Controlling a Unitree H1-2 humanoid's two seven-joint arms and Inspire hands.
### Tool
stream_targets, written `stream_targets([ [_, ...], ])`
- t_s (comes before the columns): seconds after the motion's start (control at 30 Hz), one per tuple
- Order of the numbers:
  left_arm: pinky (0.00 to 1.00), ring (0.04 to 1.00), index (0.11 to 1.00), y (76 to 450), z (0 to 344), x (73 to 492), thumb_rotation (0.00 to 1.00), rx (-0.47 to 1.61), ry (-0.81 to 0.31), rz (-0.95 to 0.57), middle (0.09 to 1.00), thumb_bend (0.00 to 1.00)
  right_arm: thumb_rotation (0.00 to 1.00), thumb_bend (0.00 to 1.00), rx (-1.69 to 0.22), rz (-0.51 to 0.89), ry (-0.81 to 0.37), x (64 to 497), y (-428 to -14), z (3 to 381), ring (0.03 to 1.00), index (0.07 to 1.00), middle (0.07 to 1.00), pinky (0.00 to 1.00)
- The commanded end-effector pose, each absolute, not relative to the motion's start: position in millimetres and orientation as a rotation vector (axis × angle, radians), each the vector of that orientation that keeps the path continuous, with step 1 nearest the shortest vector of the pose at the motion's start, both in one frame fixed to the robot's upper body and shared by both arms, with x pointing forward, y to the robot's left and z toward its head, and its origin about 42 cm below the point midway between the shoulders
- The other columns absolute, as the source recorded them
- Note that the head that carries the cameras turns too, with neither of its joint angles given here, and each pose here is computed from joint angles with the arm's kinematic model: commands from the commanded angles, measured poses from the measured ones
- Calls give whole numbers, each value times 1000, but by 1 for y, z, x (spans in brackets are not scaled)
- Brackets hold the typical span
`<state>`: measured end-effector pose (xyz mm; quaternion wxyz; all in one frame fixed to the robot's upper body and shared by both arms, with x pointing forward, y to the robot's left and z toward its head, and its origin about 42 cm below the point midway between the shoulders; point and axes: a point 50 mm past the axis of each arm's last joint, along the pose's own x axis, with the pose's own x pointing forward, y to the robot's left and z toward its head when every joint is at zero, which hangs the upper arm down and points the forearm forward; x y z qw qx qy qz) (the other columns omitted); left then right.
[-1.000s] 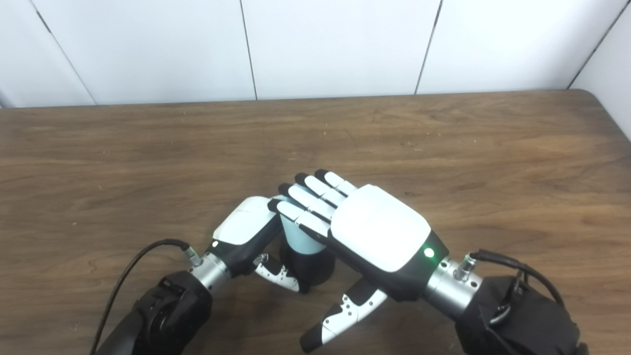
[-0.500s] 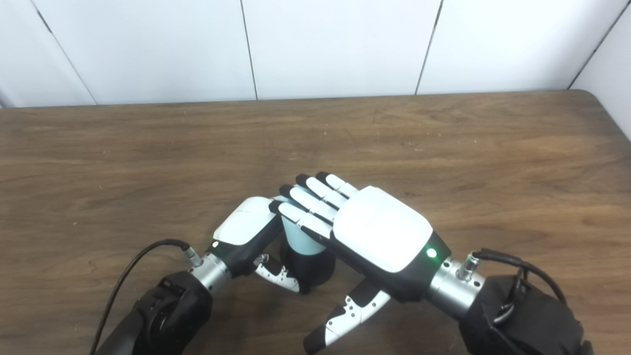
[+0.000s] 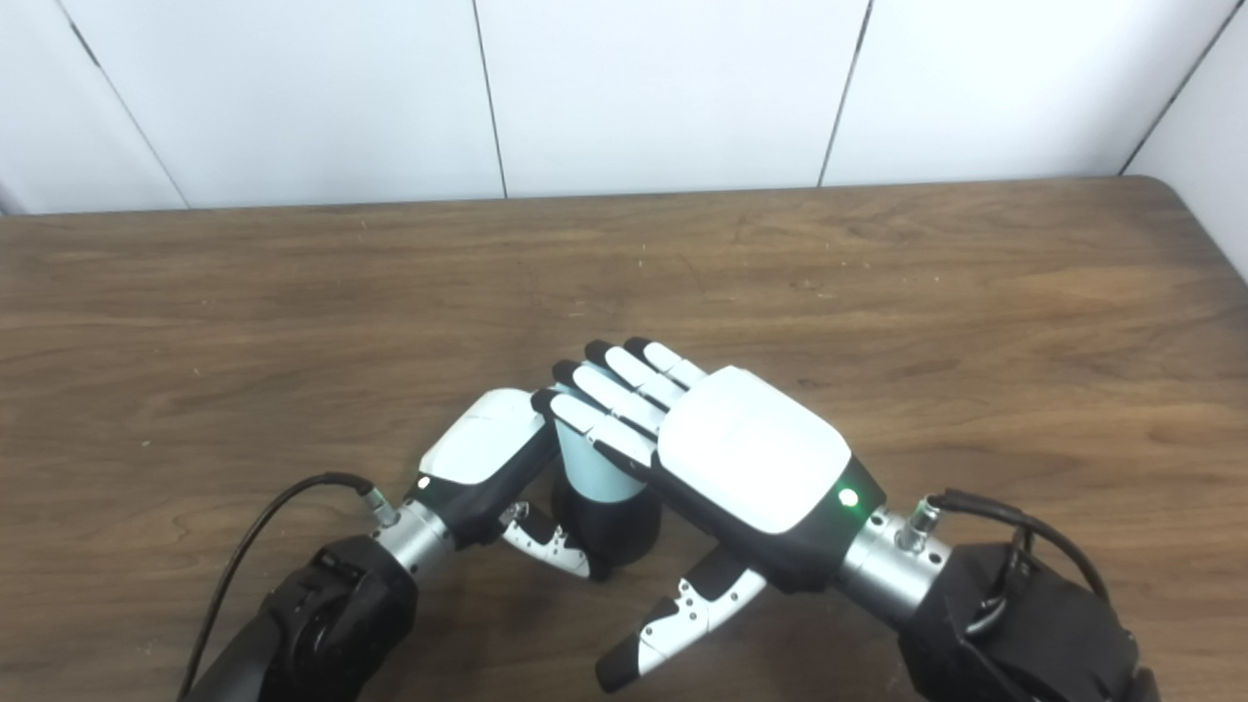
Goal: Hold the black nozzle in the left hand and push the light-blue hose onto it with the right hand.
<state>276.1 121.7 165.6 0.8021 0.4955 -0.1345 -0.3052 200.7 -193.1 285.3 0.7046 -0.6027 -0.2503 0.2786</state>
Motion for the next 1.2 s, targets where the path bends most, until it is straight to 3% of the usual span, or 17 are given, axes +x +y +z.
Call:
stream_targets([
  [0.0, 897, 639, 484, 133, 130, 260, 0, 1120, -113, -805, 495, 522, 961, 740, -1362, 678, -445, 205, -199, 269, 1000, 968, 992, 1000],
  [1.17, 898, 639, 484, 135, 131, 262, 0, 1122, -111, -804, 494, 522, 937, 726, -1318, 712, -395, 198, -198, 253, 1000, 970, 995, 1000],
])
